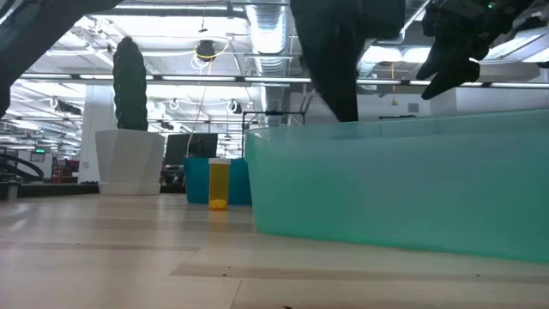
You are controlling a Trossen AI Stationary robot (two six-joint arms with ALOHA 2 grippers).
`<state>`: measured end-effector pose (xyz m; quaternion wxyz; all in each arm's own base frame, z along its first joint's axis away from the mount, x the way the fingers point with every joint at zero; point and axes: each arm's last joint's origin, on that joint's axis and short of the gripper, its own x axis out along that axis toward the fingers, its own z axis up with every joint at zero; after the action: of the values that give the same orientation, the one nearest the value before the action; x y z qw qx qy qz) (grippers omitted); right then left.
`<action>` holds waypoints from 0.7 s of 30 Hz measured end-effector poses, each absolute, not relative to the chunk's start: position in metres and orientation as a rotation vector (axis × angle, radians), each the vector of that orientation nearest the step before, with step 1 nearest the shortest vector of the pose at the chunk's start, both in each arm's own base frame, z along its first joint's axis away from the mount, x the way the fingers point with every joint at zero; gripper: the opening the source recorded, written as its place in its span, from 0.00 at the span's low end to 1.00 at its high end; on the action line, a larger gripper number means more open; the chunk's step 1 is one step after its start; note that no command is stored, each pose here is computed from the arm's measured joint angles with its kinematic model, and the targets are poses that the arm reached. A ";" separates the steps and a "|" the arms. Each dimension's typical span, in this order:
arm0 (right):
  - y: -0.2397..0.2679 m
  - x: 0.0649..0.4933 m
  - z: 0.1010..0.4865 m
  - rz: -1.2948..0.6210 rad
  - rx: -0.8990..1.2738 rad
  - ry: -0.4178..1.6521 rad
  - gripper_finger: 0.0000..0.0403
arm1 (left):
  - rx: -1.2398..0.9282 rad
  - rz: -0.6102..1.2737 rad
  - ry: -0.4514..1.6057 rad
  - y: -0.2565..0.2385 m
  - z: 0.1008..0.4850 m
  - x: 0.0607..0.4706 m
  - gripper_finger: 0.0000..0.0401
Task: Pick and place medicine bottles into bin by pill shape (circle, oval)
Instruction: Put the small orange pill bottle into the green bin
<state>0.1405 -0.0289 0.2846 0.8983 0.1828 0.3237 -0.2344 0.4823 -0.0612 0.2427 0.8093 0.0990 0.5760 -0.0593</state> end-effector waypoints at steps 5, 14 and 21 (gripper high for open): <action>-0.029 0.140 0.285 -0.486 0.379 0.670 0.83 | 0.198 -0.120 1.251 -0.059 0.276 0.464 0.54; -0.029 0.140 0.284 -0.486 0.378 0.674 0.83 | 0.193 -0.112 1.380 -0.054 0.325 0.412 0.54; -0.029 0.139 0.283 -0.489 0.377 0.690 0.83 | 0.186 -0.099 1.392 -0.056 0.336 0.387 0.54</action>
<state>0.1392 -0.0287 0.2832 0.8948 0.1819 0.3327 -0.2357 0.3867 -0.0558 0.3357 0.7624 0.0854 0.6398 -0.0454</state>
